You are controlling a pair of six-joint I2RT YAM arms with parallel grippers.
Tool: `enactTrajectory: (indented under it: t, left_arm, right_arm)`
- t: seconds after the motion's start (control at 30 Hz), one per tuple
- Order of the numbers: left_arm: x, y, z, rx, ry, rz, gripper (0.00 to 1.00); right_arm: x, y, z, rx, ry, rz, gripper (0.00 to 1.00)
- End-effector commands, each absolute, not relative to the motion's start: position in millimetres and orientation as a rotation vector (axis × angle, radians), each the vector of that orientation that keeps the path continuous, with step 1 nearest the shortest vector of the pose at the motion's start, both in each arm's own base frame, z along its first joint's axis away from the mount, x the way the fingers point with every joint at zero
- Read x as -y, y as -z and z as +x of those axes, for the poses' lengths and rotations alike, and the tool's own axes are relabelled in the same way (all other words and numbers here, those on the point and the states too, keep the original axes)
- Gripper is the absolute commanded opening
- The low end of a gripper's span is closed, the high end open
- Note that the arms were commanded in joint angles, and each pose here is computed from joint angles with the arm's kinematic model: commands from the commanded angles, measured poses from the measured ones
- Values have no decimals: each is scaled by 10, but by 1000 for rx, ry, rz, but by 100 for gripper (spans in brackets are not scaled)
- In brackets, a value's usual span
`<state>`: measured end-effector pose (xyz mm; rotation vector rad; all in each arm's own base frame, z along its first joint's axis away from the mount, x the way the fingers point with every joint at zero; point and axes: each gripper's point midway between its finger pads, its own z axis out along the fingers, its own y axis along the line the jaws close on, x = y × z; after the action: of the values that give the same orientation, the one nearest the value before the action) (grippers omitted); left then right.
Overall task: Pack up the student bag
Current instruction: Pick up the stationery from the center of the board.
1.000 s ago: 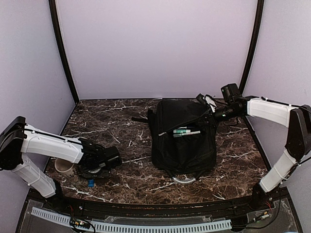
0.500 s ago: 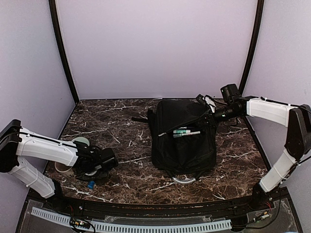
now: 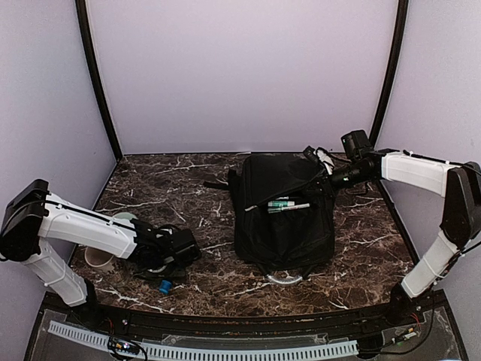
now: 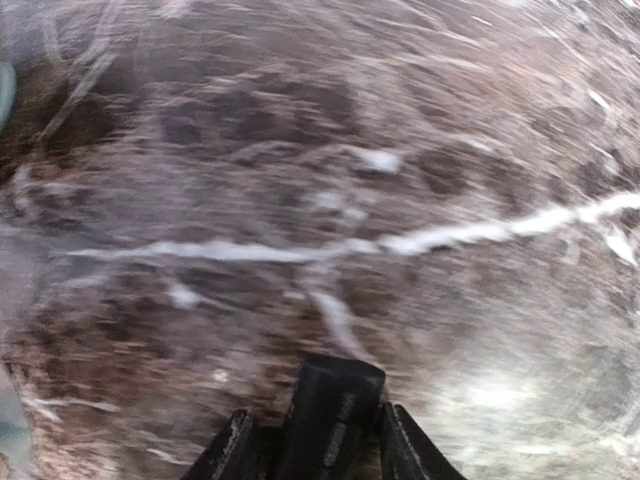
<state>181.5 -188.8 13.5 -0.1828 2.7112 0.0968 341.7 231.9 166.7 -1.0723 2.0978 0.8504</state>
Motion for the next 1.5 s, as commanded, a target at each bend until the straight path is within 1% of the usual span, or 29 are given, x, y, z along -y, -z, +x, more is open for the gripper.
enactTrajectory:
  t: [0.0, 0.07, 0.13, 0.2, 0.3, 0.6, 0.73, 0.87, 1.03, 1.2, 1.3, 1.4, 1.47]
  left_arm:
    - [1998, 161, 1415, -2939, -69, -1, 43]
    - [2031, 193, 1323, -2979, -34, 44, 47]
    - [1991, 207, 1229, -3018, -53, 68, 52]
    - [1955, 196, 1155, -3042, -75, 96, 53]
    - [1920, 173, 1091, -3064, -72, 101, 51]
    - [1970, 161, 1061, -3092, -62, 122, 39]
    - [2048, 156, 1125, -3077, -69, 154, 28]
    - [2263, 48, 1294, -3022, -40, 211, 19]
    - [2762, -268, 1523, -2882, 111, 369, 15]
    - [3263, -894, 1810, -2665, 220, 476, 15]
    - [3642, -1237, 1933, -2515, 360, 598, 15]
    - [4023, -1574, 1990, -2310, 523, 742, 14]
    - [4225, -1750, 2076, -2190, 533, 830, 13]
  right_arm:
    - [-2457, -1925, 3419, -1991, -920, -1106, 0]
    - [-2454, -1921, 3421, -1992, -918, -1105, 0]
    - [-2457, -1924, 3419, -1990, -921, -1106, 0]
    - [-2458, -1933, 3422, -1988, -921, -1105, 0]
    - [-2467, -1942, 3414, -1985, -927, -1108, 0]
    - [-2473, -1945, 3409, -1983, -931, -1110, 0]
    - [-2472, -1952, 3410, -1982, -932, -1109, 0]
    - [-2475, -1950, 3407, -1984, -932, -1110, 0]
    - [-2470, -1936, 3409, -1985, -931, -1108, 0]
    - [-2468, -1941, 3410, -1985, -929, -1110, 0]
    - [-2471, -1941, 3408, -1985, -929, -1110, 0]
    - [-2461, -1956, 3410, -1982, -921, -1108, 0]
    - [-2460, -1972, 3409, -1978, -918, -1108, 0]
